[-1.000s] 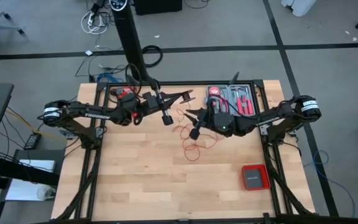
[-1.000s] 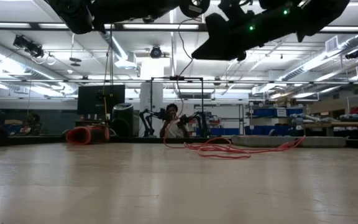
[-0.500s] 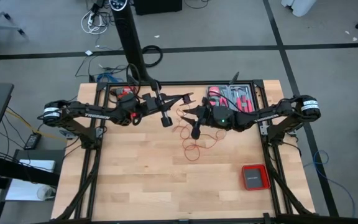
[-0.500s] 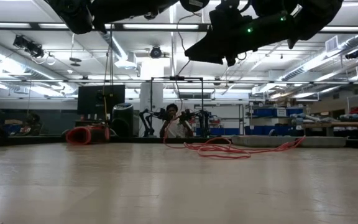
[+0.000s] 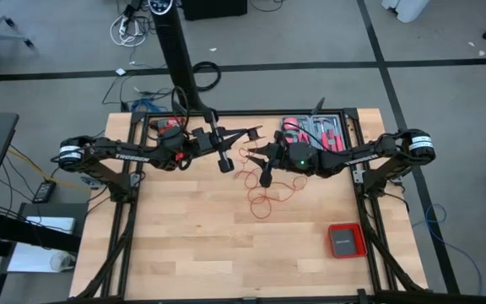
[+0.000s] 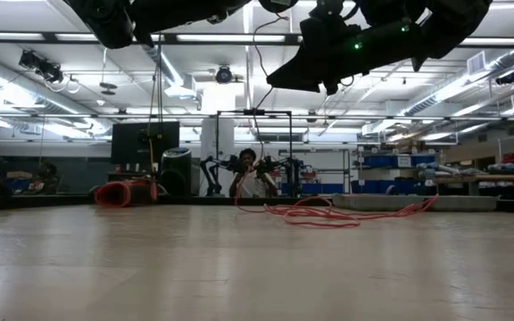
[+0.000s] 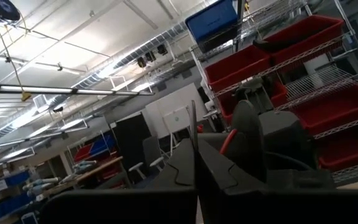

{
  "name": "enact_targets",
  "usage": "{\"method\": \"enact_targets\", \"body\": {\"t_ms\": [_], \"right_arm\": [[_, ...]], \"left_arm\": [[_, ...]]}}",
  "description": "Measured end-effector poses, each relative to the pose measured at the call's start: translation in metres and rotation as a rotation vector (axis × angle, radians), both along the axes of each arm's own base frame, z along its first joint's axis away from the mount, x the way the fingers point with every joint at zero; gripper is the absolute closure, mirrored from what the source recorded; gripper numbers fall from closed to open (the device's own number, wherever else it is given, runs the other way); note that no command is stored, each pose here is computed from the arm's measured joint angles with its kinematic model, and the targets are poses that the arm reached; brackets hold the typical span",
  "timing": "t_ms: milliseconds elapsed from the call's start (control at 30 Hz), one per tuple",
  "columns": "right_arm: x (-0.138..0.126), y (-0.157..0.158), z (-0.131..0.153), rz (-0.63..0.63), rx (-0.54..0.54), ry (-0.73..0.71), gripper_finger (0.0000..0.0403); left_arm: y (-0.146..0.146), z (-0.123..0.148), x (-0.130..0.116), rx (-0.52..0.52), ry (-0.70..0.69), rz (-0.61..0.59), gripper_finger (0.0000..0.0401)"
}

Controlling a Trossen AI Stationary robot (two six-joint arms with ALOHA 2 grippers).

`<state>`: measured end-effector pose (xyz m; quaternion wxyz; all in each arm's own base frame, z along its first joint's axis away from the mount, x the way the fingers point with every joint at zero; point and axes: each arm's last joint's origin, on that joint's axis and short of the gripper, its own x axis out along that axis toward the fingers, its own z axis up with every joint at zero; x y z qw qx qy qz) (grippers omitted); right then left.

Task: Coil cords
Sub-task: Coil the red wire on the black spool

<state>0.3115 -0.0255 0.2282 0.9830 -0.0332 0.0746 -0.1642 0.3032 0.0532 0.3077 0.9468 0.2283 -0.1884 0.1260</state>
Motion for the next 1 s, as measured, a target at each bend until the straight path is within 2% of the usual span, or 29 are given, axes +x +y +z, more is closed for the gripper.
{"method": "enact_targets", "body": {"t_ms": [600, 700, 800, 1000], "right_arm": [[0.0, -0.006, 0.0, 0.001, -0.052, 0.017, 0.0327], [-0.001, -0.007, 0.0, -0.01, -0.057, 0.019, 0.0349], [-0.001, -0.009, 0.0, -0.018, -0.069, 0.023, 0.0391], [-0.001, -0.01, 0.001, -0.037, -0.082, 0.021, 0.04]], "left_arm": [[-0.001, 0.002, -0.001, 0.021, -0.015, -0.039, 0.0401], [-0.002, 0.002, -0.001, 0.032, -0.023, -0.058, 0.0401], [-0.003, 0.003, -0.001, 0.041, -0.03, -0.073, 0.0401], [-0.003, 0.003, -0.001, 0.047, -0.032, -0.085, 0.0401]]}}
